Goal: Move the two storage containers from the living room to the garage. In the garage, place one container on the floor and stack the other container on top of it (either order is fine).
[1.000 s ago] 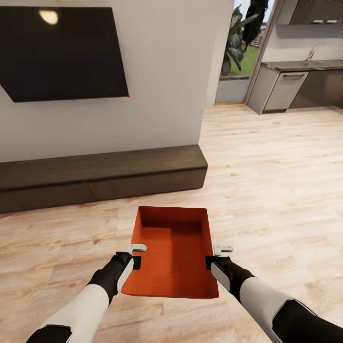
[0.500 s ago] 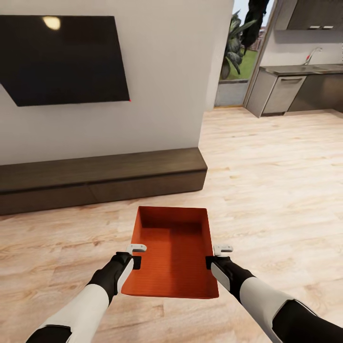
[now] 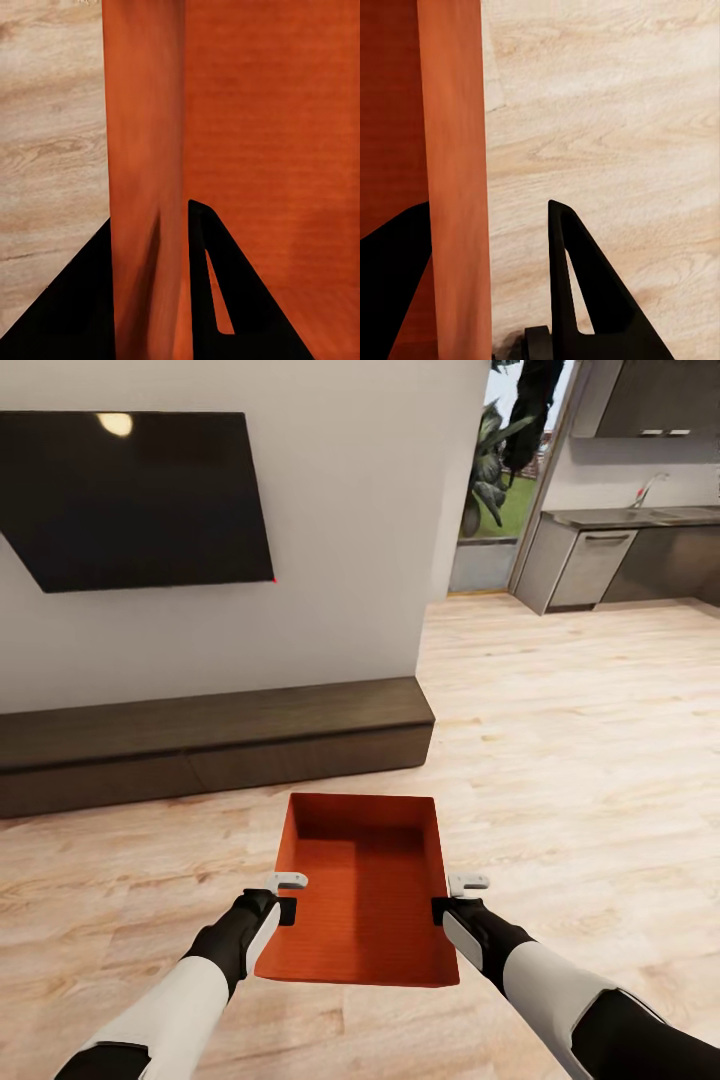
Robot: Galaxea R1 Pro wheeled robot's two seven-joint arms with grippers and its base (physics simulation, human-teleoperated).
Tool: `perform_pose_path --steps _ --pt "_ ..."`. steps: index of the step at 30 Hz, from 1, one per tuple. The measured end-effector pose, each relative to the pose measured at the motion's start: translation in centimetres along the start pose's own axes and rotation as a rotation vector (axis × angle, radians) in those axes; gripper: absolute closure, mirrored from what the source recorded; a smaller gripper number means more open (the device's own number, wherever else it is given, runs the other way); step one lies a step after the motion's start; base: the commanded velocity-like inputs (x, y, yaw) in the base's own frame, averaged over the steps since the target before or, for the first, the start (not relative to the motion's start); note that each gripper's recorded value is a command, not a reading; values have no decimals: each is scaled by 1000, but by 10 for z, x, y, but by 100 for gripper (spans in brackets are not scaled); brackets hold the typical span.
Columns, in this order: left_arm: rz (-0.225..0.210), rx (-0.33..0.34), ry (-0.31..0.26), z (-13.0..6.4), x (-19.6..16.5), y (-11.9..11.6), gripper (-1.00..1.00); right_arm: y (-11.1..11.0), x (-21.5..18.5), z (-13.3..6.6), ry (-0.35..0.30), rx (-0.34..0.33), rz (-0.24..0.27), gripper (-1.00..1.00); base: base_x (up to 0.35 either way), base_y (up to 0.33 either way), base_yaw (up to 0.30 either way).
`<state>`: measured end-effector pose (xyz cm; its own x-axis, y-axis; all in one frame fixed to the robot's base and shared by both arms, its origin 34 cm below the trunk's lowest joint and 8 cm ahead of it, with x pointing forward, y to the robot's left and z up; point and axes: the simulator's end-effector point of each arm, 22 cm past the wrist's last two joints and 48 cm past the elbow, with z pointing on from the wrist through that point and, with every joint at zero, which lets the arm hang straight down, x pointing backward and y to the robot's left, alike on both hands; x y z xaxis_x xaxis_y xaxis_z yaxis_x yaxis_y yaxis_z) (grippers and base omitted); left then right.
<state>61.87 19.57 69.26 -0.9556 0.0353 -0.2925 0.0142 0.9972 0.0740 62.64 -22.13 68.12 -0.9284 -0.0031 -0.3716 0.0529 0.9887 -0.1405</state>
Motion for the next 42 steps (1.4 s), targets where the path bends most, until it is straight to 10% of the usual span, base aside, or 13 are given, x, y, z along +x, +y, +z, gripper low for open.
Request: perform_pose_path --steps 42 --pt "-4 -2 -67 -27 -29 3 100 -4 -32 -25 -66 0 11 100 0 0 0"
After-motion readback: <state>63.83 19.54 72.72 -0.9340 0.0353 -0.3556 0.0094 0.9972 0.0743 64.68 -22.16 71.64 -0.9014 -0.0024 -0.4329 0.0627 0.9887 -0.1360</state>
